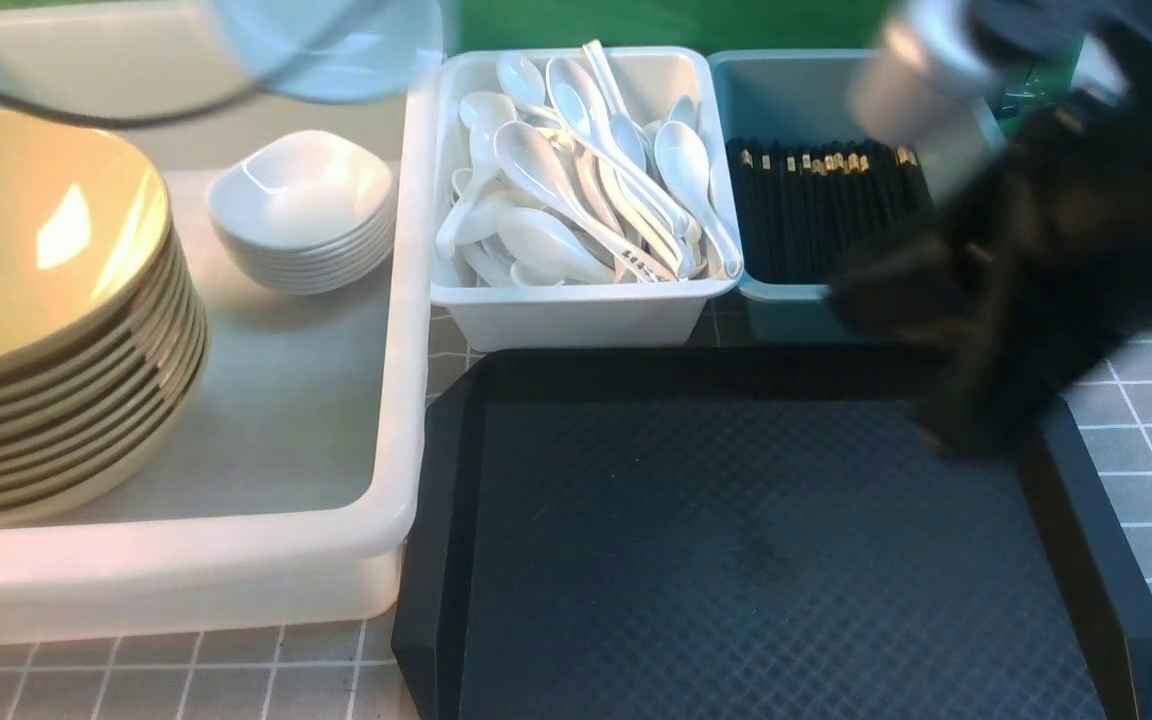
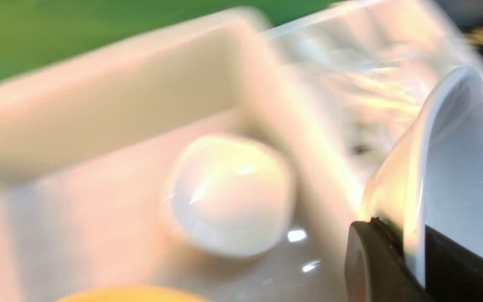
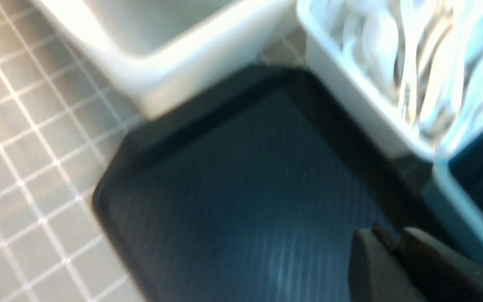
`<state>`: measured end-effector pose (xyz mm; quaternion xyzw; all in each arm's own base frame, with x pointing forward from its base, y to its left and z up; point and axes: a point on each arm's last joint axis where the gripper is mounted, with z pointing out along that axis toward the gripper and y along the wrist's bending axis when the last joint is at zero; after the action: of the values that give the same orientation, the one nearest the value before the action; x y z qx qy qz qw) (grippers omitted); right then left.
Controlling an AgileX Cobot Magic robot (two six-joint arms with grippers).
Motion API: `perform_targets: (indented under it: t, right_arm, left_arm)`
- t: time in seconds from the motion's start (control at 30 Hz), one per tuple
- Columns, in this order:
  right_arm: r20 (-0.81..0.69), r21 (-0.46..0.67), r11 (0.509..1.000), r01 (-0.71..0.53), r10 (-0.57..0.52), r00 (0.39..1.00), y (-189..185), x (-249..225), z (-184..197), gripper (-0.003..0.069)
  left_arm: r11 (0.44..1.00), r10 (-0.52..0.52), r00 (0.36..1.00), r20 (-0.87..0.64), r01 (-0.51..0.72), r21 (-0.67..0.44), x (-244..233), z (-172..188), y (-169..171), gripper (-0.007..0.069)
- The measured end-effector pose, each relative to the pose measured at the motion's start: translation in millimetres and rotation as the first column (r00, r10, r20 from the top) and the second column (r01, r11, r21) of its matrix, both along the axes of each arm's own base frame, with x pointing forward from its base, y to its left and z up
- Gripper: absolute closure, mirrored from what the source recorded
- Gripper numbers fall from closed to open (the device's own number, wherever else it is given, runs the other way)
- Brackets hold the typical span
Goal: On grey table put chopsticks spoon bowls plates into blue grey white boxes.
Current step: 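Place the white bowl into the white bin with the other dishes with the left gripper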
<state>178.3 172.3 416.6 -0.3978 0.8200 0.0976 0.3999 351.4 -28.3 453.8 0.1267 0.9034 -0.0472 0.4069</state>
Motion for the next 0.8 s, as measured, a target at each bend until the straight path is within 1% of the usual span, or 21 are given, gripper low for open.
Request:
perform_targets:
  t: [0.1, 0.13, 0.17, 0.27, 0.3, 0.37, 0.53, 0.57, 0.67, 0.8]
  right_arm:
    - [0.033, -0.001, 1.0, -0.023, 0.023, 0.999, 10, 10, 5, 0.0544]
    - [0.037, 0.0, 1.0, -0.024, 0.024, 0.999, 10, 10, 6, 0.0544]
    - [0.048, -0.005, 0.999, -0.035, 0.036, 0.998, 14, 13, 6, 0.0543]
    - [0.071, -0.012, 0.998, -0.054, 0.055, 0.996, 19, 18, 5, 0.054]
    - [0.08, -0.013, 0.998, -0.06, 0.061, 0.995, 21, 20, 4, 0.054]
    - [0.09, -0.016, 0.998, -0.065, 0.066, 0.994, 22, 21, 3, 0.0538]
    - [0.152, -0.054, 0.997, -0.06, 0.068, 0.986, 26, 30, 1, 0.0534]
    - [0.162, -0.061, 0.996, -0.059, 0.068, 0.984, 26, 32, 0, 0.0533]
    - [0.172, -0.068, 0.996, -0.056, 0.067, 0.983, 29, 37, -3, 0.053]
    - [0.178, -0.069, 0.997, -0.038, 0.05, 0.983, 30, 47, -8, 0.0528]
  left_arm:
    - [0.995, 0.074, 0.996, -0.043, -0.076, -0.056, 17, -16, 30, 0.0624]
    - [0.995, 0.077, 0.996, -0.045, -0.08, -0.061, 18, -17, 31, 0.0624]
    - [0.991, 0.095, 0.994, -0.06, -0.1, -0.086, 29, -27, 39, 0.0624]
    - [0.986, 0.112, 0.991, -0.071, -0.119, -0.115, 54, -52, 46, 0.0624]
    - [0.986, 0.114, 0.991, -0.072, -0.121, -0.114, 68, -67, 48, 0.0624]
    - [0.986, 0.115, 0.991, -0.075, -0.123, -0.113, 80, -81, 49, 0.0624]
    - [0.984, 0.132, 0.986, -0.097, -0.143, -0.109, 123, -143, 53, 0.0624]
    - [0.983, 0.137, 0.985, -0.102, -0.148, -0.11, 127, -151, 54, 0.0624]
    - [0.982, 0.14, 0.983, -0.118, -0.153, -0.109, 132, -164, 54, 0.0615]
    - [0.988, 0.119, 0.987, -0.111, -0.129, -0.087, 135, -169, 53, 0.0545]
